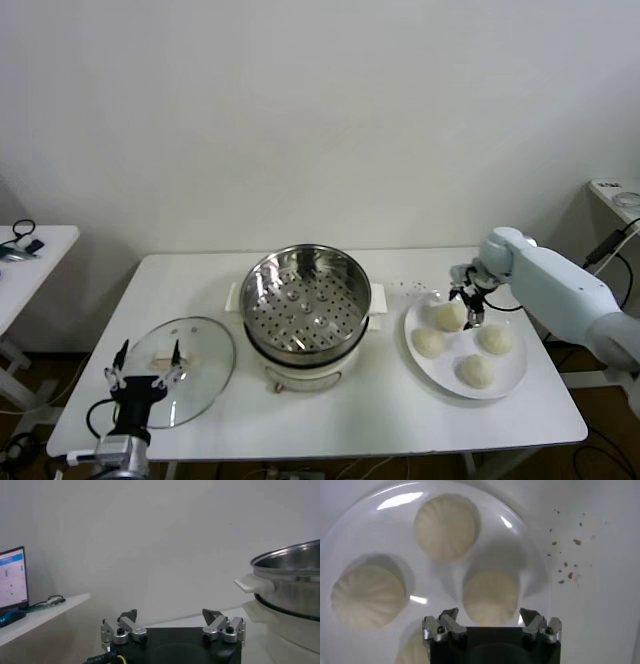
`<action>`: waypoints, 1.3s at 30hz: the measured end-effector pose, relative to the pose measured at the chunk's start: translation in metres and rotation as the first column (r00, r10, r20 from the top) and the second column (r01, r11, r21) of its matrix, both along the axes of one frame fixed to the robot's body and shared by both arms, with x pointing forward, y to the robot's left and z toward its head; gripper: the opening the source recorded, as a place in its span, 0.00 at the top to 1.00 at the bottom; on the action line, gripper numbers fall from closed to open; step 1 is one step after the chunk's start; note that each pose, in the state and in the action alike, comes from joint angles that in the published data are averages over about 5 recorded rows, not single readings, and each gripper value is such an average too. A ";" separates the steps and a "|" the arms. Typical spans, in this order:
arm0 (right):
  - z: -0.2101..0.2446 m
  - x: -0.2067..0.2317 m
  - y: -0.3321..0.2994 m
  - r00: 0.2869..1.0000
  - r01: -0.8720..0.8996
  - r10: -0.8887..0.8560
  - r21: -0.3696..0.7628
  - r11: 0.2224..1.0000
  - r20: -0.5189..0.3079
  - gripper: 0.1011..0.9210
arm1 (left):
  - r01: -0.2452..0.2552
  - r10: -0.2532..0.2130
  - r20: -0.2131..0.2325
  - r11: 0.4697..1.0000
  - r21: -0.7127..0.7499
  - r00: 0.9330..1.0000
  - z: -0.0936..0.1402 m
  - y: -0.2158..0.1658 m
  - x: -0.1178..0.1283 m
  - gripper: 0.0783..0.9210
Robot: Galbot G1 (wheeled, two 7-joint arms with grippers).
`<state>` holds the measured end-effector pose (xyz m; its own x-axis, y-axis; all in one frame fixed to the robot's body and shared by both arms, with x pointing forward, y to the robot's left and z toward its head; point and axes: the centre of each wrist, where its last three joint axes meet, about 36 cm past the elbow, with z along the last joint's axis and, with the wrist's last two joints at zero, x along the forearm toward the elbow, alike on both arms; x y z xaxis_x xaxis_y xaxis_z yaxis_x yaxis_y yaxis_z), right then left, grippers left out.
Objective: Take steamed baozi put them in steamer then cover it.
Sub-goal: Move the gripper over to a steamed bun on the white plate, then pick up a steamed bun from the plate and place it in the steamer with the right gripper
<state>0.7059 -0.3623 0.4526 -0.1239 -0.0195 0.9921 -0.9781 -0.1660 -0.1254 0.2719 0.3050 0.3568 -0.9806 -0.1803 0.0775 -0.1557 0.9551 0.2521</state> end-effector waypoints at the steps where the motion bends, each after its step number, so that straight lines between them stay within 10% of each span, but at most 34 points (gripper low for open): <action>1: -0.001 0.001 0.001 1.000 -0.001 0.001 -0.001 1.000 -0.002 0.12 | 0.000 0.000 0.000 1.000 0.001 1.000 0.000 0.000 0.000 0.12; 39: 0.063 0.022 0.032 0.989 -0.148 0.148 0.014 0.989 0.010 0.30 | -0.009 0.009 -0.005 1.000 0.003 1.000 0.001 0.001 -0.006 0.12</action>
<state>0.7277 -0.3307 0.5161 -0.1270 -0.0523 0.9905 -0.9417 -0.3073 -0.1370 0.2660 0.3055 0.3580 -0.9786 -0.1891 0.0817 -0.1628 0.9529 0.2558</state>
